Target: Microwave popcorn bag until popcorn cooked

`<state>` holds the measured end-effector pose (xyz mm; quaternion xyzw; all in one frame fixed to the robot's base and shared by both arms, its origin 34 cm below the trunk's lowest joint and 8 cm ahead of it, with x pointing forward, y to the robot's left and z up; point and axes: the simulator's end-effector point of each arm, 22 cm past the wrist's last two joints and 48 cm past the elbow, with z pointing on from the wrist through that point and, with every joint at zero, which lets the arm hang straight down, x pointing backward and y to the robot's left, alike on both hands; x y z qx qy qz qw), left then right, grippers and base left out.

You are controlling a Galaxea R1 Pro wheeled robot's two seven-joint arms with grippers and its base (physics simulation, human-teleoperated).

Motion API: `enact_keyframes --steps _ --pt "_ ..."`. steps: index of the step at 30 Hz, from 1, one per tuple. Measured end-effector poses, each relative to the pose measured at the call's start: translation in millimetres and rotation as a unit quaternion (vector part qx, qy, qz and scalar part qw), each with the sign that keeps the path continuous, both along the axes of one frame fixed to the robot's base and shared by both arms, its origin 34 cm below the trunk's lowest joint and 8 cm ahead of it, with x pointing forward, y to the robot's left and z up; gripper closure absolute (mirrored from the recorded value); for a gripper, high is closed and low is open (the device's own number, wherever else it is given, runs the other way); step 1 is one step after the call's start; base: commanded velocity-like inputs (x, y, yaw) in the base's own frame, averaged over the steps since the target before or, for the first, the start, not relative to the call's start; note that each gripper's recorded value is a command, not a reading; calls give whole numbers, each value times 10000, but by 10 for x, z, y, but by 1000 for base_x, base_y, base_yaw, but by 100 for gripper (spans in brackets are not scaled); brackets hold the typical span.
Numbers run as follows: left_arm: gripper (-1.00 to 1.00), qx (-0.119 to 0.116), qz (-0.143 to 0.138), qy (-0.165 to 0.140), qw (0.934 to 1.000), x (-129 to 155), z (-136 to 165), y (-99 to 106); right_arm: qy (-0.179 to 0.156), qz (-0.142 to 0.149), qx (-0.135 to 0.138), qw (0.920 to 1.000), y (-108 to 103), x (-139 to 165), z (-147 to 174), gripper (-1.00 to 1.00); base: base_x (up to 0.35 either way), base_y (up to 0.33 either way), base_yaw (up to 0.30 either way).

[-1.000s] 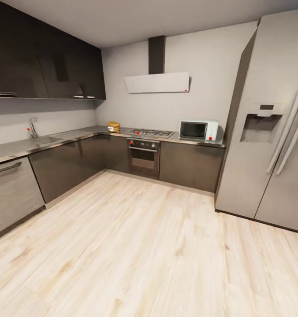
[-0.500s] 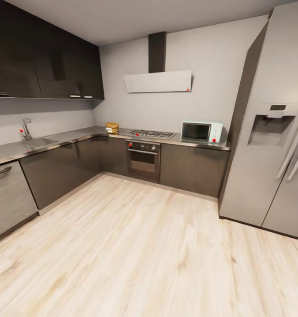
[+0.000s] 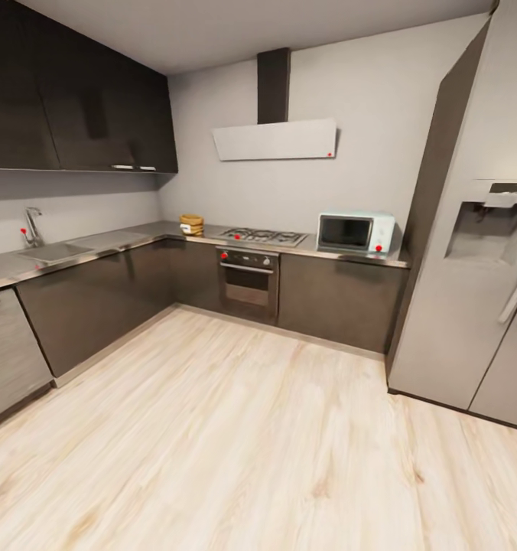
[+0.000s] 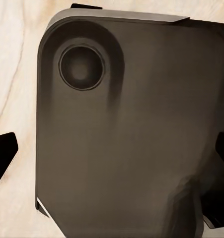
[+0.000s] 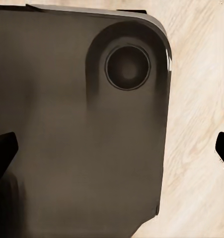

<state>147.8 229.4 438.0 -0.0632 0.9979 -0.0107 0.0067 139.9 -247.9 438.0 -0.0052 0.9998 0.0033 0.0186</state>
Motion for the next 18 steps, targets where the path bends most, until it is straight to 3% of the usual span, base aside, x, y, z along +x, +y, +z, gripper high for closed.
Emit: enact_keyframes --steps 8,18 --pt "-100 6 5 0 10000 1 -1 9 3 -103 -16 9999 -9 -1 0 -100 282 0 -186" --pt "-100 8 -1 -7 10000 8 -2 11 5 -114 -14 9999 -9 0 -1 -100 24 0 -245"
